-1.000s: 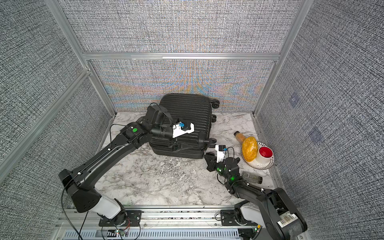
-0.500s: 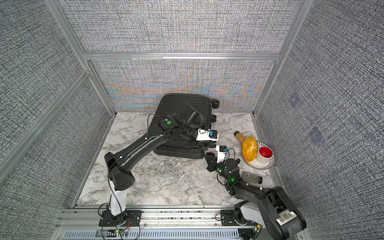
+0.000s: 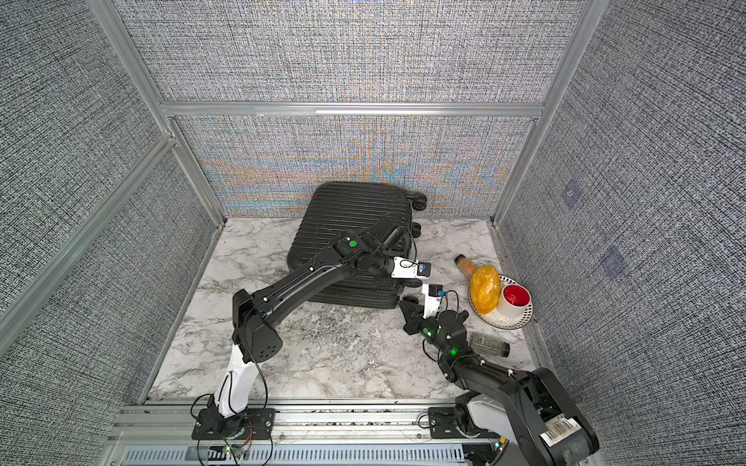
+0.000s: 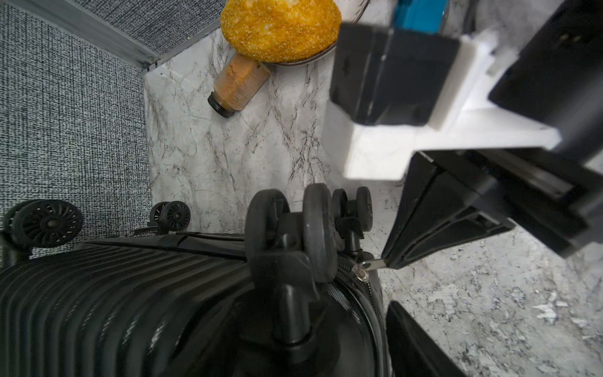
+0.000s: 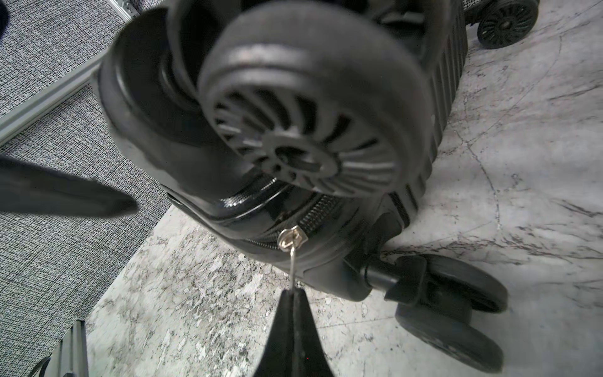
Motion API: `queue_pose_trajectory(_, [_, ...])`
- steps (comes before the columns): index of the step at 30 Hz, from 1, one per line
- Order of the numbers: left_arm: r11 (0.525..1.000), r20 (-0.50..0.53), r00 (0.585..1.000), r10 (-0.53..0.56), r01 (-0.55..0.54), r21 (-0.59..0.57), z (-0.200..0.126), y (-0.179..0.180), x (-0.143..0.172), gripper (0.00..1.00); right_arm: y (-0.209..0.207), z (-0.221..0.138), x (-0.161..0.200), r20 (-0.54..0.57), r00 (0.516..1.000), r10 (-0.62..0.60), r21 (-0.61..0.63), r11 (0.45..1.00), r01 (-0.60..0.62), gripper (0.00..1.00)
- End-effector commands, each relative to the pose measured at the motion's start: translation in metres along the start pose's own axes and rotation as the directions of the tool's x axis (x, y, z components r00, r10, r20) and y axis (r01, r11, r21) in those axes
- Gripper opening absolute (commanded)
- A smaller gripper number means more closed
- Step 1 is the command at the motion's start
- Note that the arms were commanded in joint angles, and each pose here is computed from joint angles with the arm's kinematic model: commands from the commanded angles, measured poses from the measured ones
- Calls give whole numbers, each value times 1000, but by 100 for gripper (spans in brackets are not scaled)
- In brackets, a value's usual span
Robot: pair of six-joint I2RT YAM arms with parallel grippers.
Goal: Open the suitcase zippers
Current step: Unzip the zipper on the suitcase.
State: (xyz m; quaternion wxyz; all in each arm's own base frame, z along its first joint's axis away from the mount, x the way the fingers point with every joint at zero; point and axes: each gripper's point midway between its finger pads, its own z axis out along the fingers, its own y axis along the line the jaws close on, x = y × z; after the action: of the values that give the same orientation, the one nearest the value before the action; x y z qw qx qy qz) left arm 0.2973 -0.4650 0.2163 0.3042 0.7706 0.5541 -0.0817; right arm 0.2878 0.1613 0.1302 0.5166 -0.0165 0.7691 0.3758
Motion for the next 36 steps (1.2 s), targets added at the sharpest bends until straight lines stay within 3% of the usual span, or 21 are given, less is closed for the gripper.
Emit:
queue_pose_trajectory(1, [999, -26, 1000, 15, -16, -29, 7, 7, 5, 71, 2, -1, -7, 30, 1000, -9, 0, 1000, 9, 0])
queue_pose_trajectory(10, [997, -36, 999, 19, -17, 71, 15, -17, 12, 57, -2, -3, -3, 20, 1000, -3, 15, 1000, 3, 0])
queue_pose_trajectory(16, [993, -87, 996, 29, -19, 114, 15, -32, 30, 46, -21, -9, 5, -6, 999, 38, 120, 992, -37, 0])
queue_pose_trajectory(25, [986, -98, 995, 27, -10, 166, 9, -46, 39, 43, -43, -19, 8, -2, 999, 53, 219, 974, -51, 0])
queue_pose_trajectory(36, [975, -108, 993, 39, -14, 221, 2, -64, 47, 42, -54, -3, -18, -29, 999, -27, 176, 984, 32, 0])
